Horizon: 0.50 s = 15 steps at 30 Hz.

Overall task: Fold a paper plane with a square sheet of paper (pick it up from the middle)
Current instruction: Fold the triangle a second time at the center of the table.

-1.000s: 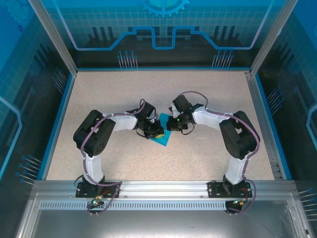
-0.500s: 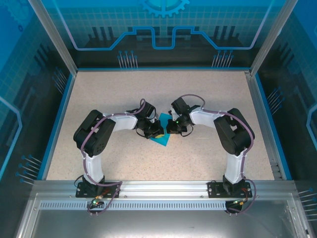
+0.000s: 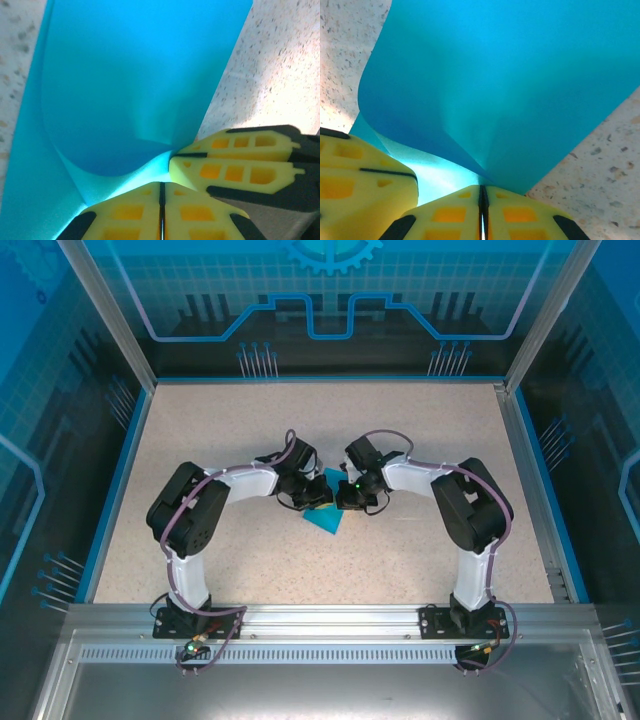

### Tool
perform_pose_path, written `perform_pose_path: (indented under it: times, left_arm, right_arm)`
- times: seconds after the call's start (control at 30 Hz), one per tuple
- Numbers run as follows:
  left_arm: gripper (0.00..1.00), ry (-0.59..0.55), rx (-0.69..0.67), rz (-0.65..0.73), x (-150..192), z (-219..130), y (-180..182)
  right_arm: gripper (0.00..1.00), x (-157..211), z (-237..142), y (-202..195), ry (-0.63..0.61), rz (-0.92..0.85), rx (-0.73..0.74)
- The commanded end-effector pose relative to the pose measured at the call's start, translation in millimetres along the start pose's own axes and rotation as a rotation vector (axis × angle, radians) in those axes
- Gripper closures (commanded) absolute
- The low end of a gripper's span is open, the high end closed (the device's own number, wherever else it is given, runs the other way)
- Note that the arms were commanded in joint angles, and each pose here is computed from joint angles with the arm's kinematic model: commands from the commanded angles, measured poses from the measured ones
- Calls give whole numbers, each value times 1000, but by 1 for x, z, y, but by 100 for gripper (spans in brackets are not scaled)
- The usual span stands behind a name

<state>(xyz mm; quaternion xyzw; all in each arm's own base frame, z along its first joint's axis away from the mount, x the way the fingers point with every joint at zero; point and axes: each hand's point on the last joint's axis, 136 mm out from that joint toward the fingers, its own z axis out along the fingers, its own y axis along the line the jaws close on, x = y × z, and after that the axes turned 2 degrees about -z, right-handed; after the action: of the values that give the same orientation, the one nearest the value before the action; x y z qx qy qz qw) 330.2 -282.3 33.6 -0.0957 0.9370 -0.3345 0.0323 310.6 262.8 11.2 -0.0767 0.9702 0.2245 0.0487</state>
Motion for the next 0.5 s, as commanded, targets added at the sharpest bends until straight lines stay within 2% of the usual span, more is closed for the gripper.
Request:
perform_pose_path:
  times: [0.0,0.47]
  left_arm:
    - [91,-29,-42,3,-9,-5,5]
    - [92,-3,-100,-41,-8,10,36]
  right_arm:
    - [89,22,12,-29,87,36,123]
    - [90,26,14,-38,112,53,159]
